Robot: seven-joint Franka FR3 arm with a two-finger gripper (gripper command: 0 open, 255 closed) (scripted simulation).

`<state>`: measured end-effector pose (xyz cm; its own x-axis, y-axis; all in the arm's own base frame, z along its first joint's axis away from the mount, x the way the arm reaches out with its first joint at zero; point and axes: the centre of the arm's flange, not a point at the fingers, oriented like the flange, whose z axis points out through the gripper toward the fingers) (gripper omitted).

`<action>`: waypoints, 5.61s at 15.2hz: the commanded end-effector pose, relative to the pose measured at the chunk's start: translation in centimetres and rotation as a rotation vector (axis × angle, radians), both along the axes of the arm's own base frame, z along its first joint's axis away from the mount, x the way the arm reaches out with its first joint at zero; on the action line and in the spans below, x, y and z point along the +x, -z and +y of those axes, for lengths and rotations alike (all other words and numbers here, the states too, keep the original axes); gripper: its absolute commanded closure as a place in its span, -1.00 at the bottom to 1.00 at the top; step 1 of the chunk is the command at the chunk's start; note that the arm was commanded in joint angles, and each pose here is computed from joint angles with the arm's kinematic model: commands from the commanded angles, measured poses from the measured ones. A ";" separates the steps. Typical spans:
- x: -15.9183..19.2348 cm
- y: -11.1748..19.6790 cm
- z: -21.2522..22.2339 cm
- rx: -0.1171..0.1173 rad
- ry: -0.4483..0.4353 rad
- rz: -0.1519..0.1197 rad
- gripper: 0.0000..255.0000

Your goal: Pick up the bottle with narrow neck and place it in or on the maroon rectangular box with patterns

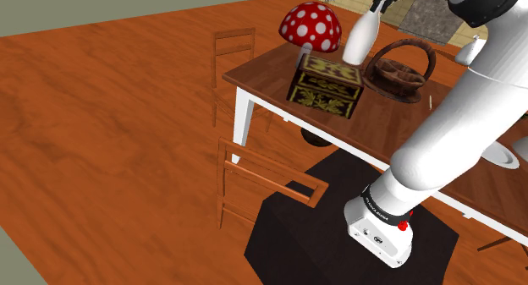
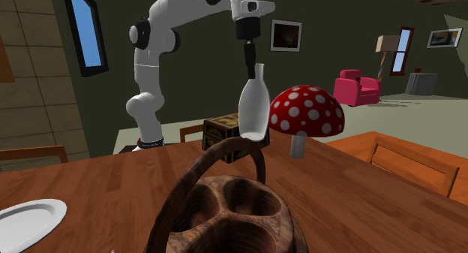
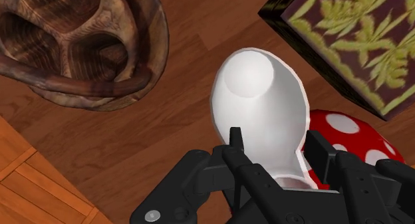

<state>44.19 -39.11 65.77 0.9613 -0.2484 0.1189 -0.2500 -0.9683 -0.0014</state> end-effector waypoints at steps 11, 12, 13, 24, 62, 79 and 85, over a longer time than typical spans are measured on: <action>0.0 -6.4 0.1 0.000 0.000 0.000 1.00; 0.0 -6.9 0.1 0.000 0.000 0.000 1.00; 0.0 -7.4 0.1 0.000 0.000 0.000 1.00; -1.5 -13.4 8.3 0.000 0.000 0.000 1.00; -3.7 -4.8 20.3 0.000 0.000 0.000 1.00; -3.7 -2.4 20.3 0.000 0.000 0.000 -1.00; -4.3 -7.4 20.4 0.000 0.000 0.000 -1.00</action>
<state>40.08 -18.65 72.58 0.9612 -0.2483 0.1199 -0.2499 -0.9683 -0.0014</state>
